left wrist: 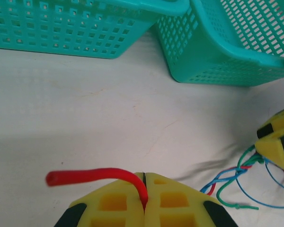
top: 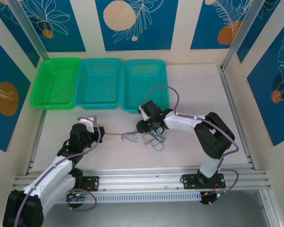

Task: Untangle the cables

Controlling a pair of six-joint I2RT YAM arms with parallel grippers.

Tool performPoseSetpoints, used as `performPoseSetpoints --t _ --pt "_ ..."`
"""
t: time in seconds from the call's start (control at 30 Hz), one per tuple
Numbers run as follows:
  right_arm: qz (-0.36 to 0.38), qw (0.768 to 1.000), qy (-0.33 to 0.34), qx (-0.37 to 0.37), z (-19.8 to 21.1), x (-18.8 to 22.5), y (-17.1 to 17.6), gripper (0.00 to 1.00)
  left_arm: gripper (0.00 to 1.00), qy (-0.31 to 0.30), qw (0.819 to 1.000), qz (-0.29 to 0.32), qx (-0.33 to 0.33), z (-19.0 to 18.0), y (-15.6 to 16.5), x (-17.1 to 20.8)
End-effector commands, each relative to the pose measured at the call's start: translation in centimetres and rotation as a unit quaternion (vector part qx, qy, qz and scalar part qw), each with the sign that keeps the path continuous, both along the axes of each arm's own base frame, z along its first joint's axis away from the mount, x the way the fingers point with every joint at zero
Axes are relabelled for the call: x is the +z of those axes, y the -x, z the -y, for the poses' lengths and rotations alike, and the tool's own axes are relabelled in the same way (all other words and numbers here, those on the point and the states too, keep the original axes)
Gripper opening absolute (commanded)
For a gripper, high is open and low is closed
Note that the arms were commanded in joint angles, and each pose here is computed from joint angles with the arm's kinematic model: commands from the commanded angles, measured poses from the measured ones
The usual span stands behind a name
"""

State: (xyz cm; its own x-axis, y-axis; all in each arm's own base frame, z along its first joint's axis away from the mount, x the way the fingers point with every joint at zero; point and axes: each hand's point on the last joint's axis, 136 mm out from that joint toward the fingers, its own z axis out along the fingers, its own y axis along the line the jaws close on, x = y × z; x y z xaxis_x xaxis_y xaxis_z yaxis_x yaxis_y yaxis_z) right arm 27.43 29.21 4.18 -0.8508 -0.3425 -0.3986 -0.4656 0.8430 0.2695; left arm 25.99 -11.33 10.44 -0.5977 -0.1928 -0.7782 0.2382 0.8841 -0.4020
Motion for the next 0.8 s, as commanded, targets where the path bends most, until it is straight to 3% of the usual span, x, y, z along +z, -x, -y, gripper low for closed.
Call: performPoseSetpoints --t 0.0,0.37,0.53,0.67,0.77 --pt "-0.012 0.998 0.054 -0.003 2.4 -0.7 3.1 0.44 0.0 0.001 1.0 0.014 -0.008 0.2 -0.2 0.5" --pt "0.058 0.998 0.019 -0.026 3.7 2.8 1.7 0.46 0.0 0.002 1.0 0.015 -0.02 0.7 -0.4 0.6" --pt "0.018 0.998 -0.003 -0.061 5.1 1.6 3.5 0.42 0.0 -0.002 1.0 0.016 -0.017 0.5 -0.2 0.5" --pt "-0.028 0.998 -0.053 -0.033 4.0 0.7 6.0 0.42 0.0 0.0 1.0 0.014 -0.019 0.6 -0.1 0.4" --pt "-0.037 0.997 -0.021 -0.06 5.4 -0.7 5.9 0.41 0.0 0.0 1.0 0.013 -0.018 0.6 -0.2 0.3"
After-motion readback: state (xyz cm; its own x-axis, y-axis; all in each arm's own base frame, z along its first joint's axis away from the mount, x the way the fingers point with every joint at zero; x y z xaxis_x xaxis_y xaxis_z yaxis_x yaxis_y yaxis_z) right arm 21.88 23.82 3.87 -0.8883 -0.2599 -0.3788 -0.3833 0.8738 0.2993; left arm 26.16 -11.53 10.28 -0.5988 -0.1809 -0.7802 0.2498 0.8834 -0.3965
